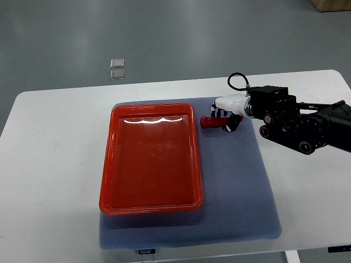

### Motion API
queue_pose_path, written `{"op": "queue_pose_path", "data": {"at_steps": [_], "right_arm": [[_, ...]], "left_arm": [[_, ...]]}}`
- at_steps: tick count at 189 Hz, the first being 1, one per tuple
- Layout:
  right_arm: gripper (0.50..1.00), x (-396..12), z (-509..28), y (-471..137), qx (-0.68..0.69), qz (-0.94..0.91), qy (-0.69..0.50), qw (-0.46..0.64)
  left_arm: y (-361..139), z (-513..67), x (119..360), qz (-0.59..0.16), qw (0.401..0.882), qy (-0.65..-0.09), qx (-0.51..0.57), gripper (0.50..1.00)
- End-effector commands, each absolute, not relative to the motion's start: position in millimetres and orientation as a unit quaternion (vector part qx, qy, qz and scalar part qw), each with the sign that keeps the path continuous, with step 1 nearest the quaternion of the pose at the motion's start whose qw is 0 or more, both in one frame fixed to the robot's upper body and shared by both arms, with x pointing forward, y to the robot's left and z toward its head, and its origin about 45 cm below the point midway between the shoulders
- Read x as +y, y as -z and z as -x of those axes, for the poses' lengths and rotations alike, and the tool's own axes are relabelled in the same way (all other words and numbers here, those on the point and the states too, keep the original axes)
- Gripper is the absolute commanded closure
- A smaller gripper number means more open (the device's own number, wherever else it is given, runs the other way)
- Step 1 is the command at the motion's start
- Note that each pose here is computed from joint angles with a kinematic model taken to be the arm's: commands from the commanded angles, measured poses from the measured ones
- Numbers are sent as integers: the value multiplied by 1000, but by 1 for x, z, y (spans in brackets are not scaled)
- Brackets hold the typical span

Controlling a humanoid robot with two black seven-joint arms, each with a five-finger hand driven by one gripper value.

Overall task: Place red pepper on red tray
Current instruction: 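Close the right hand's fingers around the red pepper, then lift the pepper and carry it with the right hand over the tray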

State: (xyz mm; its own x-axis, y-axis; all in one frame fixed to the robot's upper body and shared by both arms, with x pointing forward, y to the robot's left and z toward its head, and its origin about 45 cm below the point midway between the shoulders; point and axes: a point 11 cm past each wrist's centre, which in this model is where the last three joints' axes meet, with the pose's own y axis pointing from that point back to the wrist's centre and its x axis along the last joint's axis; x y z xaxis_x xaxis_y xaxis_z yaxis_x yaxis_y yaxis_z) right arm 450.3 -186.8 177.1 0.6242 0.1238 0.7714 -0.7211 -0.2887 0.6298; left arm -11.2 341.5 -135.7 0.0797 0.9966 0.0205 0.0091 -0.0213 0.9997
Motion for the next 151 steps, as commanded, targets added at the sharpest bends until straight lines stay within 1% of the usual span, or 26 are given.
{"op": "queue_pose_path", "data": {"at_steps": [1, 14, 63, 104, 138, 151], "right_arm": [[922, -187, -450, -176, -208, -709, -376, 559], [955, -187, -450, -177, -207, -709, -376, 559], [955, -192, -455, -186, -213, -705, -381, 559], [953, -194, -467, -208, -228, -698, -394, 553], [953, -189, -476, -229, -241, -695, -405, 543], [951, -181, -476, -230, -237, -699, -408, 537]], "left_arm": [[136, 11, 341, -528, 511, -482, 477, 500], [136, 11, 341, -527, 512, -482, 477, 500], [136, 10, 341, -527, 512, -483, 476, 500], [136, 11, 341, -528, 511, -482, 477, 500], [136, 11, 341, -527, 512, -482, 477, 500], [136, 11, 341, -527, 512, -482, 477, 500]]}}
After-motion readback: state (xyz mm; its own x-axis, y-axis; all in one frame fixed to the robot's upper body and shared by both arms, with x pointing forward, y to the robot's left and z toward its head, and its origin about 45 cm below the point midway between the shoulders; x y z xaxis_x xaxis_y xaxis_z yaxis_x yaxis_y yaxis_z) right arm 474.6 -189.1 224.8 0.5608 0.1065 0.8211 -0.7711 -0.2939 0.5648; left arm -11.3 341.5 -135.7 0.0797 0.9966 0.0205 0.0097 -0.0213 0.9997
